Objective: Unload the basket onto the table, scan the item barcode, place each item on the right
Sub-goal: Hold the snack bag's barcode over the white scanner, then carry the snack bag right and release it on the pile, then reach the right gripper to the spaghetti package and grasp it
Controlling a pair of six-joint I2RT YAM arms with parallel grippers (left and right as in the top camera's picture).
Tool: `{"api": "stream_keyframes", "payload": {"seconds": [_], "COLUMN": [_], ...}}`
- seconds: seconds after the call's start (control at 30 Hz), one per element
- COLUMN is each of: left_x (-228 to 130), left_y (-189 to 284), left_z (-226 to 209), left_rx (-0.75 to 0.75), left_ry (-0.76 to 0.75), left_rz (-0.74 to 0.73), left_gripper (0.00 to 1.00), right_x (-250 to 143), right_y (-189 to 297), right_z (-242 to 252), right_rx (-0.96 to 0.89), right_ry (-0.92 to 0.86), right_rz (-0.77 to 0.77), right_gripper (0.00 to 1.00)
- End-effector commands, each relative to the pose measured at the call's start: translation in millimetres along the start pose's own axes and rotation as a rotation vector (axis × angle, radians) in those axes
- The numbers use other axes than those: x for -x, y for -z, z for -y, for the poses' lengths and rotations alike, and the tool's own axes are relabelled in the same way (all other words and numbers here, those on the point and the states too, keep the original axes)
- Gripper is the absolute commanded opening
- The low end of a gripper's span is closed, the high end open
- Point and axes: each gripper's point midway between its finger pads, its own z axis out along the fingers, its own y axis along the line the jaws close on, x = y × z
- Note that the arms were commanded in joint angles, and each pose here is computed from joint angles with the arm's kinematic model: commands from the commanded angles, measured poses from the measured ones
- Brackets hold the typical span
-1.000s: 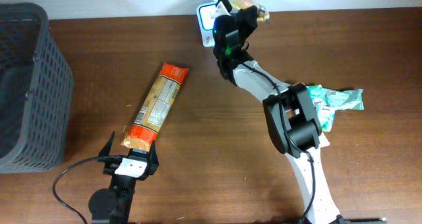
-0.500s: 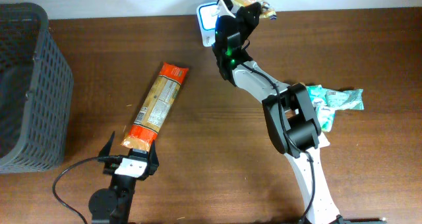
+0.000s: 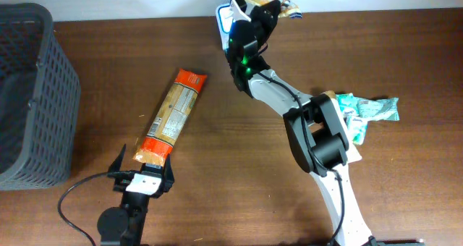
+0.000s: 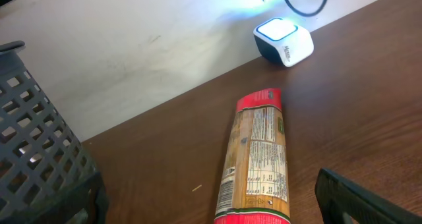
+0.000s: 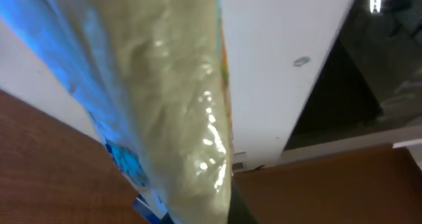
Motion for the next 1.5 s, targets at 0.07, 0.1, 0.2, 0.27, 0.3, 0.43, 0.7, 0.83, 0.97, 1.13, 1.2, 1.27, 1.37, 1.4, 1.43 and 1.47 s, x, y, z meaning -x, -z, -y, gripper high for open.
{"api": "stream_keyframes", "payload": {"seconds": [0.07, 0.1, 0.2, 0.27, 0.3, 0.43, 0.7, 0.83, 0.97, 1.13, 1.2, 1.27, 1.37, 1.4, 1.43, 1.47], "left_x": [-2, -2, -2, -2, -2, -2, -2, -2, -2, -2, -2, -2, -2, -2, -2, -2], "left_y": [0, 0, 0, 0, 0, 0, 0, 0, 0, 0, 0, 0, 0, 0, 0, 0], "left_z": [0, 0, 0, 0, 0, 0, 0, 0, 0, 0, 0, 0, 0, 0, 0, 0], "left_rx": [0.004, 0.004, 0.004, 0.004, 0.004, 0.004, 0.004, 0.004, 0.004, 0.004, 0.004, 0.004, 0.004, 0.004, 0.004, 0.004], "left_ry": [-0.012, -0.012, -0.012, -0.012, -0.012, -0.012, -0.012, -0.012, -0.012, -0.012, -0.012, -0.012, -0.012, -0.012, -0.012, -0.012], "left_rz": [-0.005, -0.005, -0.005, -0.005, -0.005, -0.005, -0.005, -0.005, -0.005, -0.005, -0.005, -0.005, -0.005, -0.005, -0.005, -0.005], "left_gripper": [0.99, 0.99, 0.99, 0.99, 0.99, 0.99, 0.99, 0.99, 0.99, 0.99, 0.99, 0.99, 0.99, 0.99, 0.99, 0.99], "right_x": [-2, 0, 2, 3, 1, -22, -214, -281, -318, -363, -373, -379, -376, -373, -363, -350], "right_y": [9, 14, 37, 65, 76, 138, 99, 90, 97, 116, 119, 117, 108, 104, 98, 95], "right_z": [129, 120, 81, 86, 93, 122, 93, 45, 16, -7, -12, -11, 2, 9, 22, 30], "right_rx": [-0.06, 0.026, 0.337, 0.531, 0.596, 1.044, 1.344, 1.484, 1.574, 1.588, 1.582, 1.57, 1.552, 1.546, 1.537, 1.546], "right_ry": [-0.21, -0.154, -0.194, -0.324, -0.379, -0.672, -0.857, -0.815, -0.878, -0.89, -0.896, -0.91, -0.927, -0.931, -0.93, -0.935], "right_rz": [-0.018, 0.004, 0.093, 0.147, 0.157, 0.146, -0.576, -0.822, -0.97, -1.146, -1.18, -1.19, -1.166, -1.155, -1.119, -1.077], "right_gripper": [0.04, 0.04, 0.04, 0.04, 0.04, 0.04, 0.04, 0.04, 0.04, 0.04, 0.2, 0.46, 0.52, 0.52, 0.52, 0.52]}}
